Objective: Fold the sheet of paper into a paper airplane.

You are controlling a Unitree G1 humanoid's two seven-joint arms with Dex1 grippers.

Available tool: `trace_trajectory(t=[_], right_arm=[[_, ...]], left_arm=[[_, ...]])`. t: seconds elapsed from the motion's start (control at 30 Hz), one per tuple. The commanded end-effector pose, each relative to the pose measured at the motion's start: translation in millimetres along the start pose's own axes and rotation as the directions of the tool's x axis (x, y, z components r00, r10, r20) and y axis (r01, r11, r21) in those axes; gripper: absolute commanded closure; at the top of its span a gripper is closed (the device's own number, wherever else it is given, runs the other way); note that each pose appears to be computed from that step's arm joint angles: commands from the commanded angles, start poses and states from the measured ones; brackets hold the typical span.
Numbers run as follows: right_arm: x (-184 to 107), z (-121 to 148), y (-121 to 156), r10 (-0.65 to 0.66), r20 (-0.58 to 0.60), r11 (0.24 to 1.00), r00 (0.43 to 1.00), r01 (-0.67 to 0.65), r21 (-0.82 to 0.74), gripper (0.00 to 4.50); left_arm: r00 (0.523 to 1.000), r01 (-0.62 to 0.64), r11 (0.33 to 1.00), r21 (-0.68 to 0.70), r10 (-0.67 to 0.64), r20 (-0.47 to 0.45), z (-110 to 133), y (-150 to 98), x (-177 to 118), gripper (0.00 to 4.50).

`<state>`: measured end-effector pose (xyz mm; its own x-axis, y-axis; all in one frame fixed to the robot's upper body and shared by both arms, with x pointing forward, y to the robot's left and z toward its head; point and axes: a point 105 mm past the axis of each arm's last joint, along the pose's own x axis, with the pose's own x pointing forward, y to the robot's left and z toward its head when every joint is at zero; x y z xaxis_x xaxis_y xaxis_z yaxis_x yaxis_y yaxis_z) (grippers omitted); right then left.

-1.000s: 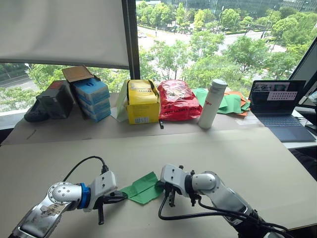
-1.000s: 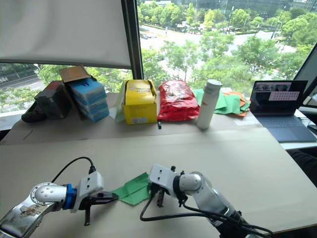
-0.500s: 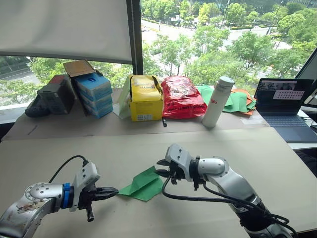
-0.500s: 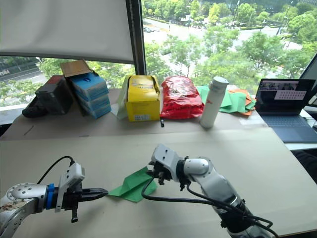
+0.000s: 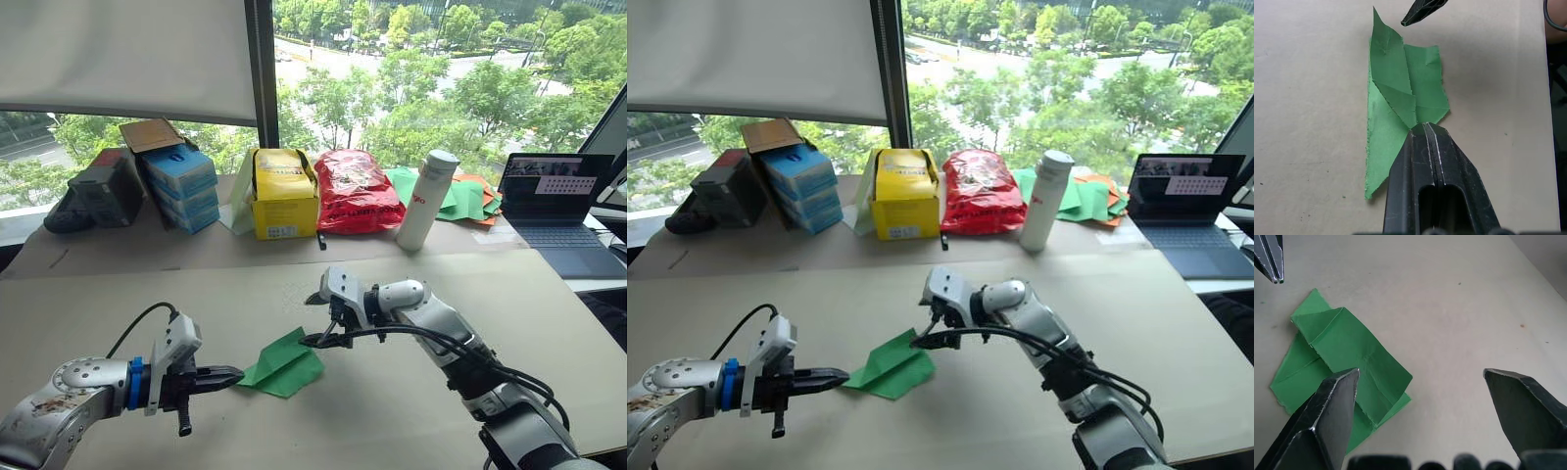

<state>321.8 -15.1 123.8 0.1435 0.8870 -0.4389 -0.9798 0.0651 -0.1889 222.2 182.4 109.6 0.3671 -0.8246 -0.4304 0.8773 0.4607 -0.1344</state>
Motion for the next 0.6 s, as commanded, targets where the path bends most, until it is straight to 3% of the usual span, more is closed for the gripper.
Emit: trace_trajectory(t=[0.03, 0.1, 0.13, 0.53, 0.6], right_arm=[[2, 12, 8, 0.118, 0.061, 0.993, 0.991, -0.118, -0.013, 0.04], [5, 10, 11, 0.145, 0.055, 0.989, 0.988, -0.144, -0.014, 0.04], [7, 8, 12, 0.146, 0.045, 0.989, 0.988, -0.146, -0.017, 0.27], [13, -4, 14, 0.133, 0.006, 0.989, 0.991, -0.132, -0.070, 4.36], [11, -5, 15, 0.132, -0.004, 0.987, 0.991, -0.131, -0.091, 4.48]], left_arm=[[1.000, 0.007, 1.000, 0.030, -0.008, 0.013, 6, -4, -1, 4.50], [1.000, 0.004, 1.000, 0.031, -0.005, 0.014, 5, -4, -1, 4.50], [1.000, 0.003, 1.000, 0.031, -0.003, 0.015, 5, -4, -1, 4.50], [1.000, -0.009, 0.999, 0.032, 0.009, 0.019, 0, -1, 3, 4.50], [1.000, -0.009, 0.999, 0.035, 0.009, 0.019, -1, 0, 4, 4.50]])
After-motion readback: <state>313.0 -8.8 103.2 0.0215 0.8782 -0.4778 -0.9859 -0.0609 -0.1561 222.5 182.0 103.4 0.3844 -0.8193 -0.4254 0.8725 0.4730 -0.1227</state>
